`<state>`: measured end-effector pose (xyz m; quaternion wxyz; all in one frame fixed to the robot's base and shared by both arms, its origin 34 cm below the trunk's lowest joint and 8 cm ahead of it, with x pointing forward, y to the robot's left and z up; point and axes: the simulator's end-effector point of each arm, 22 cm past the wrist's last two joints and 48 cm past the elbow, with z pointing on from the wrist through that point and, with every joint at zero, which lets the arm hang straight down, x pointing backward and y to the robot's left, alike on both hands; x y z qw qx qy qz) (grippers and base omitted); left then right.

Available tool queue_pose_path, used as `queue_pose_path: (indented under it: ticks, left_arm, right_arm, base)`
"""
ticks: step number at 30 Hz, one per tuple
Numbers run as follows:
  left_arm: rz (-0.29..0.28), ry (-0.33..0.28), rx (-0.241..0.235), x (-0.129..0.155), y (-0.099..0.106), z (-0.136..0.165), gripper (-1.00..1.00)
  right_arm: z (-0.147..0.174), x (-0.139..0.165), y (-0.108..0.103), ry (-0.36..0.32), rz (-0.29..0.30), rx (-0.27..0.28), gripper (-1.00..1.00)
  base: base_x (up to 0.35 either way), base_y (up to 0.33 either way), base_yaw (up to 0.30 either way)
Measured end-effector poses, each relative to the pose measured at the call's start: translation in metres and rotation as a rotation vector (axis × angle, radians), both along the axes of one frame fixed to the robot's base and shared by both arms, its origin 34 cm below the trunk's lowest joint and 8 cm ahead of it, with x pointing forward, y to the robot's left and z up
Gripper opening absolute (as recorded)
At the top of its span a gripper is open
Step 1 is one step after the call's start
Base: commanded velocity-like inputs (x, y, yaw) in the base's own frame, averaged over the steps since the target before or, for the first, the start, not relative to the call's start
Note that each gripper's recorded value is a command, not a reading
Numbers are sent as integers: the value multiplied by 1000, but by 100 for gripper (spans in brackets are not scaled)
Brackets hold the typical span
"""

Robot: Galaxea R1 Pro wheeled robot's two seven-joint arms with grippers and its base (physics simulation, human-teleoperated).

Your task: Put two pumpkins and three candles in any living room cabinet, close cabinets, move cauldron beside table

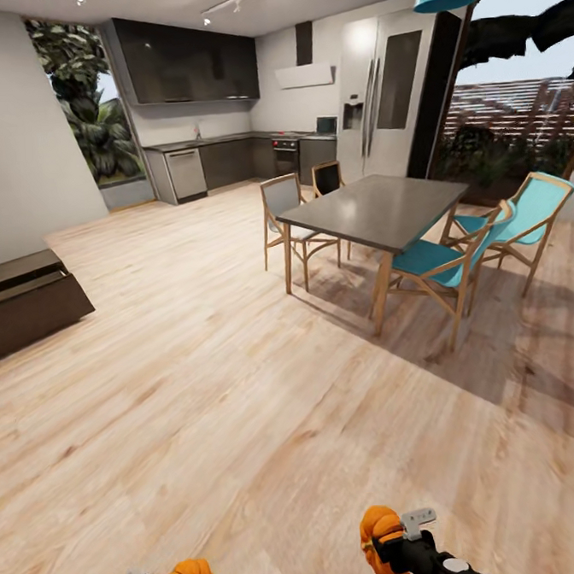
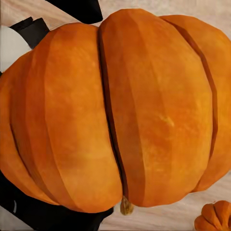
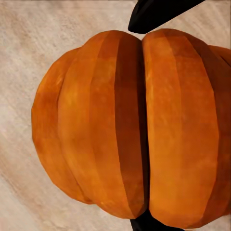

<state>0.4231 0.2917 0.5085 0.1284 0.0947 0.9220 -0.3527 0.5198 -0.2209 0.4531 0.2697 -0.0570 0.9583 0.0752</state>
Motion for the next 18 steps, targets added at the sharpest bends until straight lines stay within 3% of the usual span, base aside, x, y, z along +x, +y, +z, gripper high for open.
queue_pose_path:
  ticks: [1, 2, 3, 4, 6, 7, 9, 11, 13, 17, 18]
  left_arm:
    - [45, -15, -9, 10, 2, 4, -100]
    - [129, -40, -13, 29, 11, 10, -100]
    - [208, -73, -22, 50, 18, 18, -100]
    - [244, -85, -21, 61, 23, 22, -100]
    - [245, -43, -24, 79, 9, 26, -100]
    - [243, -25, -34, 99, 0, 34, -100]
    - [329, -77, -87, 152, -3, 62, -100]
    - [288, -87, -73, 165, -6, 71, -100]
    - [303, -100, -81, 175, -5, 79, -100]
    - [293, -99, -77, 177, -6, 86, -100]
    - [294, -99, -76, 177, -6, 87, -100]
  right_arm:
    - [5, 9, -1, -19, 1, -6, -100]
    - [13, 23, 1, -50, 21, -15, -100]
    - [24, 42, 3, -89, 5, -8, -100]
    - [27, 44, 7, -92, 13, -8, -100]
    - [42, 63, 40, -133, 16, 8, -100]
    - [48, 71, 47, -150, -11, -6, -100]
    - [71, 101, 57, -221, -42, -30, -100]
    - [93, 127, 58, -278, -49, -47, -100]
    - [103, 138, 59, -290, -45, -51, -100]
    - [98, 130, 57, -215, -30, -62, -100]
    - [96, 126, 64, -189, -9, -45, -100]
  base:
    - [0, 0, 276]
    - [0, 0, 276]
    - [0, 0, 276]
    - [0, 0, 276]
    - [0, 0, 276]
    - [0, 0, 274]
    - [0, 0, 270]
    - [0, 0, 263]
    - [0, 0, 255]
    - [0, 0, 243]
    - [0, 0, 238]
